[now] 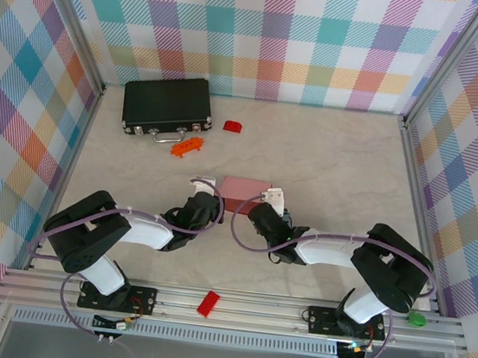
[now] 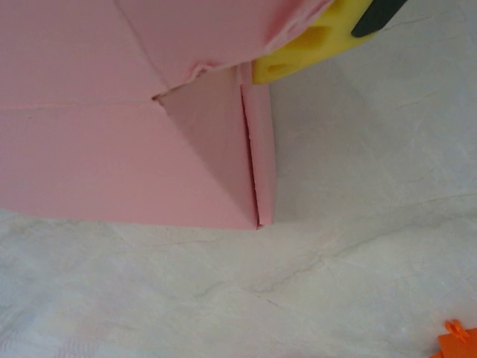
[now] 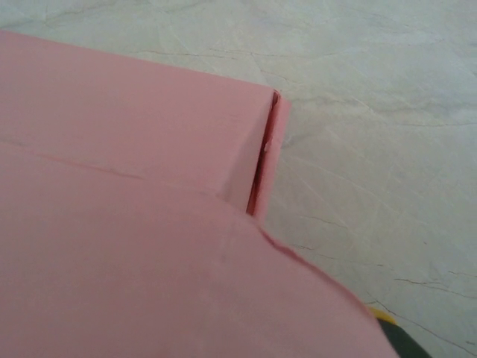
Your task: Fold the paper box
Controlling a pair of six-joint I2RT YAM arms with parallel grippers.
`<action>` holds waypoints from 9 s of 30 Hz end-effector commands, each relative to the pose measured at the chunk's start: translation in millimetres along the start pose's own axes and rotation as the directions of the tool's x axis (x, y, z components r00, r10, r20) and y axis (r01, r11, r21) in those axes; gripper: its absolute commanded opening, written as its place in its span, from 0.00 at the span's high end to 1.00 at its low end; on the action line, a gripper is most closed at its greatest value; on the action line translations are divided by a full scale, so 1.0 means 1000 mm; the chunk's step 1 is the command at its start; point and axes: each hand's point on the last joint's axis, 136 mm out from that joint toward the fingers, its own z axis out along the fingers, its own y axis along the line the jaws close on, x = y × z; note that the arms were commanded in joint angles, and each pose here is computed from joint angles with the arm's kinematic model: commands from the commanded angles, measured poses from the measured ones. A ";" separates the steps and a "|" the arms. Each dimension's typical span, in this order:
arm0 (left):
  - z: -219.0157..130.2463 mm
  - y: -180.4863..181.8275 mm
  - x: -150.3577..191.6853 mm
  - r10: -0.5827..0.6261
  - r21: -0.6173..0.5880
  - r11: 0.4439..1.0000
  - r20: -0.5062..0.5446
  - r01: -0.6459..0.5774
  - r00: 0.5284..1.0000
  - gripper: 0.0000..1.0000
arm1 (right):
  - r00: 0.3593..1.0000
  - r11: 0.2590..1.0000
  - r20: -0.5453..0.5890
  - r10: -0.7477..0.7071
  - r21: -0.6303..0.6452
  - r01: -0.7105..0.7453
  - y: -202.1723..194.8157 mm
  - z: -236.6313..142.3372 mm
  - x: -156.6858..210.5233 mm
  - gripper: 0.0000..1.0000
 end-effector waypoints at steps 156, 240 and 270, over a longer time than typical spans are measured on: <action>-0.001 0.003 0.040 -0.236 0.033 0.954 -0.523 0.296 0.819 0.67 | 0.856 0.922 -0.516 -0.027 -0.344 -0.178 0.013 0.053 -0.005 0.70; -0.010 0.036 -0.010 -0.166 0.037 0.980 -0.396 0.196 0.903 0.41 | 0.794 0.712 -0.549 0.261 -0.447 -0.542 0.026 0.018 -0.032 0.36; 0.006 0.031 0.009 -0.151 0.058 0.978 -0.468 0.201 0.871 0.64 | 0.719 0.438 -0.633 0.287 -0.581 -0.686 0.071 0.025 -0.021 0.44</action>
